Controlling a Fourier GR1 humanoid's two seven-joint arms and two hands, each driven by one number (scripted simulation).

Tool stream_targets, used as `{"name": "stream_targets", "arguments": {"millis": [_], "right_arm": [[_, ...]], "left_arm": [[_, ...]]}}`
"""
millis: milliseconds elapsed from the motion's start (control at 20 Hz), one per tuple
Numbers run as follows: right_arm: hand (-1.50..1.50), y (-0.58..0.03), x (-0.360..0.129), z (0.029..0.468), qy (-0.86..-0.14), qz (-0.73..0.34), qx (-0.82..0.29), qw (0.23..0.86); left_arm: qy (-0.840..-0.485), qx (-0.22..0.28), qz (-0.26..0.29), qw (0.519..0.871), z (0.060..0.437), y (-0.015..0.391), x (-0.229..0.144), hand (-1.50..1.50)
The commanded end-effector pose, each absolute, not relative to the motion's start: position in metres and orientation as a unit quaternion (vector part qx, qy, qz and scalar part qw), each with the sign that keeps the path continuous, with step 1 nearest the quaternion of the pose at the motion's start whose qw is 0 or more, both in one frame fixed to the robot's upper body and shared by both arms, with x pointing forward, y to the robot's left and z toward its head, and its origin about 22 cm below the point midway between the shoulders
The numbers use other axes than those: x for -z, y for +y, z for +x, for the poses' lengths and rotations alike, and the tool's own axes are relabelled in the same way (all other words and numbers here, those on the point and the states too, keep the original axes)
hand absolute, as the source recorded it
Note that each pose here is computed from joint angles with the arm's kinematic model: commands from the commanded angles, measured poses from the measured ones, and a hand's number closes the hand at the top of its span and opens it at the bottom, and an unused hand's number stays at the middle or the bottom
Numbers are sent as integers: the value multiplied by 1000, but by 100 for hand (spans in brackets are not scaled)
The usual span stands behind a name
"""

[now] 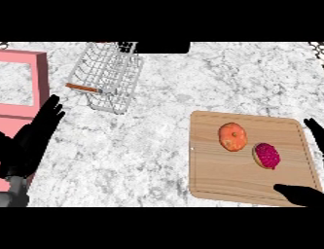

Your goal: Pick the cupcake from the cutting board and place it in the tiered basket

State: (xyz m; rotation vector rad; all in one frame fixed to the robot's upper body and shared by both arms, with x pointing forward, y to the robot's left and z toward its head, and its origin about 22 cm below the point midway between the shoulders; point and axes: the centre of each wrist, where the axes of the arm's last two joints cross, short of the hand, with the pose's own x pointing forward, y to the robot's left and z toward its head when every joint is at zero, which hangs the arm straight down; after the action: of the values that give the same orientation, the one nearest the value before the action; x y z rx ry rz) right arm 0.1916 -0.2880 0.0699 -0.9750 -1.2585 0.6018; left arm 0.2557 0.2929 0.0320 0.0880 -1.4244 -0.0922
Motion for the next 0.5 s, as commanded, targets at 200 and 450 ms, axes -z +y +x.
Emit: {"name": "stream_targets", "arguments": {"millis": [200,450], "right_arm": [[-150,-226,-123,182,-422,-413,-376,714],[-150,-190,-138,196,-401,-433,-349,728]], "left_arm": [[-654,51,37,754,270,293,-49,0],[-653,47,32,755,269,284,-50,0]]}}
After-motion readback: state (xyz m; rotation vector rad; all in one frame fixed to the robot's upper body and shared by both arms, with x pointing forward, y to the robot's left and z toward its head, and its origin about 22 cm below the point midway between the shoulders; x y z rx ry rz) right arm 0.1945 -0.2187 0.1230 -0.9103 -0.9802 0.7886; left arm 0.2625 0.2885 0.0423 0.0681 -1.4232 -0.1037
